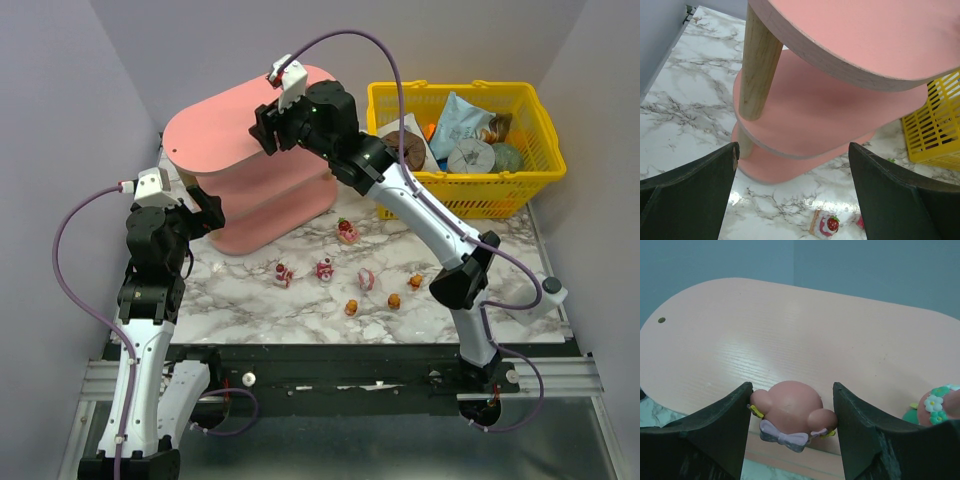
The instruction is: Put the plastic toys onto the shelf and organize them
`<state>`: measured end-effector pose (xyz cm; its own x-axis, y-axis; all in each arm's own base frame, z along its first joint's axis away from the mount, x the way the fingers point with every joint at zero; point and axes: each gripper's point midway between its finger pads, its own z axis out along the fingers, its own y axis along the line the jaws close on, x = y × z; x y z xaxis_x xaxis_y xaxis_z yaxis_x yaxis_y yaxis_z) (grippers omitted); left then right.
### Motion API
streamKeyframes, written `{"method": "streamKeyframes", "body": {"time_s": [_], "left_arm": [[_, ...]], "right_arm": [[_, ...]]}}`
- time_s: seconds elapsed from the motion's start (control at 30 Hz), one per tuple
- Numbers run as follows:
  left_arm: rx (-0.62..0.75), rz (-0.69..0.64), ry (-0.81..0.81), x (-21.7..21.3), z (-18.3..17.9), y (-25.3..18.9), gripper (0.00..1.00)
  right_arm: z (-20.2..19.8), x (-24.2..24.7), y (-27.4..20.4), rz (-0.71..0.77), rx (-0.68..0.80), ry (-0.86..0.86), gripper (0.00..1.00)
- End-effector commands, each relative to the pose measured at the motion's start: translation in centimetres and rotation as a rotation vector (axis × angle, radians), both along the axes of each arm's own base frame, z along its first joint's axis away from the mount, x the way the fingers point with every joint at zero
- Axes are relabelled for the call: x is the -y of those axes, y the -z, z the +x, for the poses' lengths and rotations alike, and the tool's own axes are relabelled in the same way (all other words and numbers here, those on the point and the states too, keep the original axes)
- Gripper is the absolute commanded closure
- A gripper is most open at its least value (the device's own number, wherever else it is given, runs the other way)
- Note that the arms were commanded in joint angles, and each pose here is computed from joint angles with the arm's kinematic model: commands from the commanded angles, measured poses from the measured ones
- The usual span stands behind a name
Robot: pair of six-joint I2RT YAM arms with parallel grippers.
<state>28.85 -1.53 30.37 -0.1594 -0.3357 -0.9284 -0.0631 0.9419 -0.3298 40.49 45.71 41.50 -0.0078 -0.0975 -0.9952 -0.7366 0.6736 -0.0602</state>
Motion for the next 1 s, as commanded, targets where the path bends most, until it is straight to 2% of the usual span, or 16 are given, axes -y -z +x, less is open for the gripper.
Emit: {"method": "streamKeyframes", "body": {"time_s": [0.0,0.2,0.53,0.77,0.87,0.97], "left_arm": [[0.008,0.006,0.001,-0.2,-0.1,-0.2,0.01],[0.005,0.005,0.004,-0.1,-0.1,-0.1,0.01],[0.006,0.005,0.004,-0.1,-0.1,-0.1,0.01],[0.007,0.005,0.004,-0.1,-0.1,-0.1,0.01],[0.008,0.004,0.004,-0.1,-0.2,-0.1,0.01],[0.01,0.005,0.005,-0.1,-0.2,-0.2,0.01]], "right_arm": [[1.4,-0.6,1.3,-0.005,0.015,0.025,0.45],[1.7,-1.1,1.6,0.012,0.024,0.015,0.44],[1.8,-1.3,1.2,0.025,0.035,0.015,0.33],[1.7,-1.3,0.3,0.042,0.046,0.011,0.31],[1.8,-1.4,0.3,0.044,0.048,0.012,0.32],[1.8,-1.5,0.4,0.041,0.047,0.011,0.47]]}}
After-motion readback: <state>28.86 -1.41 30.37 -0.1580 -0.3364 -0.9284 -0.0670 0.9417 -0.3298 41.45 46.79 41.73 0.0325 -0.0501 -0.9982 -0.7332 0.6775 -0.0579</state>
